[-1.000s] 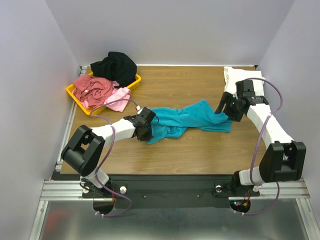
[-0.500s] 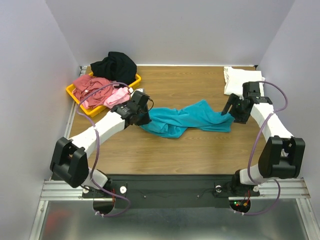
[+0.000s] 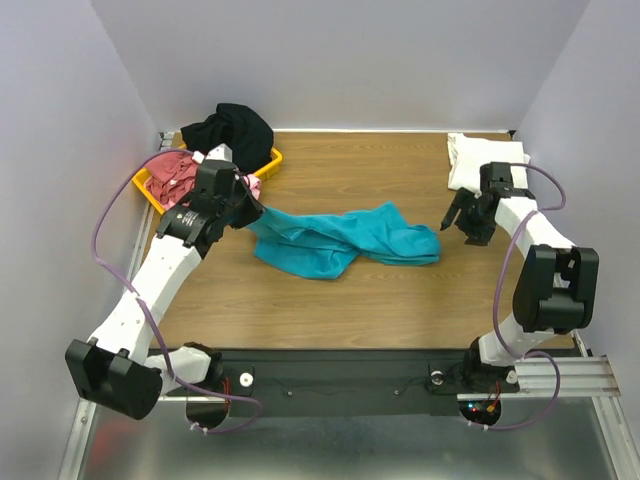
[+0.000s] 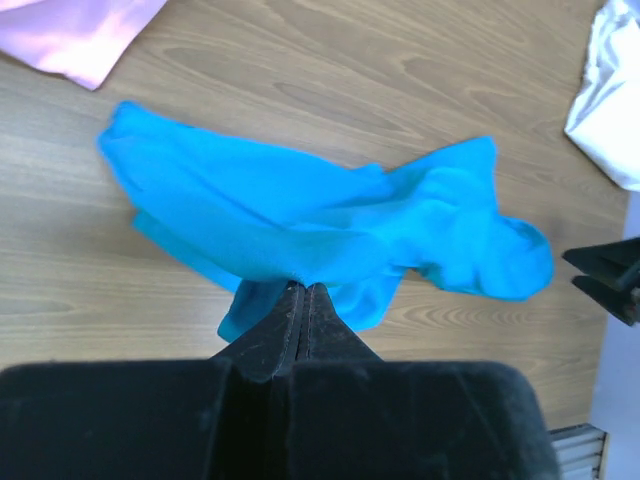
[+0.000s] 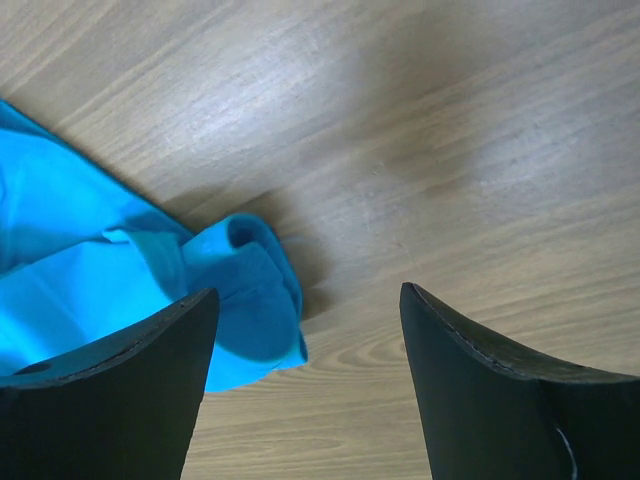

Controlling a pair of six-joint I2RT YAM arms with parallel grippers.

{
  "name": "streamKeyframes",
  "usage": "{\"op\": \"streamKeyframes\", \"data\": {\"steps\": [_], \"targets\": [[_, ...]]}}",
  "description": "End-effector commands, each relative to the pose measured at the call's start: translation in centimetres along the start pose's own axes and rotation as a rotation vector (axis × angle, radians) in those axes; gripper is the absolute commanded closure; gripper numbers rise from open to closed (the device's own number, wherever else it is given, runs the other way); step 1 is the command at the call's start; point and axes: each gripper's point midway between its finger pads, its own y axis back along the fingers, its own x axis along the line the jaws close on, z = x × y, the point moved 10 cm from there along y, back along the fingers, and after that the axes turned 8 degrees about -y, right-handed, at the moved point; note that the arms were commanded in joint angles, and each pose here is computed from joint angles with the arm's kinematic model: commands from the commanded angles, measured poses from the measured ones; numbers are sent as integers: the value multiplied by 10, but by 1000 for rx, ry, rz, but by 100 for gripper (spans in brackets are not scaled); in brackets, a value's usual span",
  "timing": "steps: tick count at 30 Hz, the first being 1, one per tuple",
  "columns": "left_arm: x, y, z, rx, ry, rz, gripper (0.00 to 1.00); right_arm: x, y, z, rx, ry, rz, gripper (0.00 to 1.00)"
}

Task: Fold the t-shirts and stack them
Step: Flatten the tshirt out

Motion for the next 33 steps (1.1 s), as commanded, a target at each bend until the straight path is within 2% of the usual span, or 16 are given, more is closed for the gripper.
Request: {"op": "streamKeyframes", "data": {"steps": [1, 4, 10, 20, 26, 27, 30, 31, 33], "targets": [[-8, 4, 7, 17, -9, -54, 100, 19, 12, 25, -92, -4, 99, 22], [-6, 1, 4, 32, -19, -45, 100, 29, 23, 31, -96, 27, 194, 22], [-2, -6, -3, 69, -22, -48, 100, 39, 10, 24, 10, 49, 328, 22], [-1, -15, -7, 100, -29, -51, 100, 40, -19, 2, 124, 124, 336, 23], [-1, -17, -7, 101, -35, -44, 100, 52, -42, -6, 204, 172, 361, 27], [0, -17, -7, 101, -35, -44, 100, 54, -44, -6, 216, 175, 368, 38], [0, -17, -6, 99, -36, -45, 100, 60, -40, -1, 203, 180, 389, 57], [0, -17, -5, 97, -37, -42, 100, 61, -38, 2, 189, 178, 385, 68], [0, -17, -4, 94, -36, -37, 100, 66, -26, 9, 142, 183, 396, 82]]}}
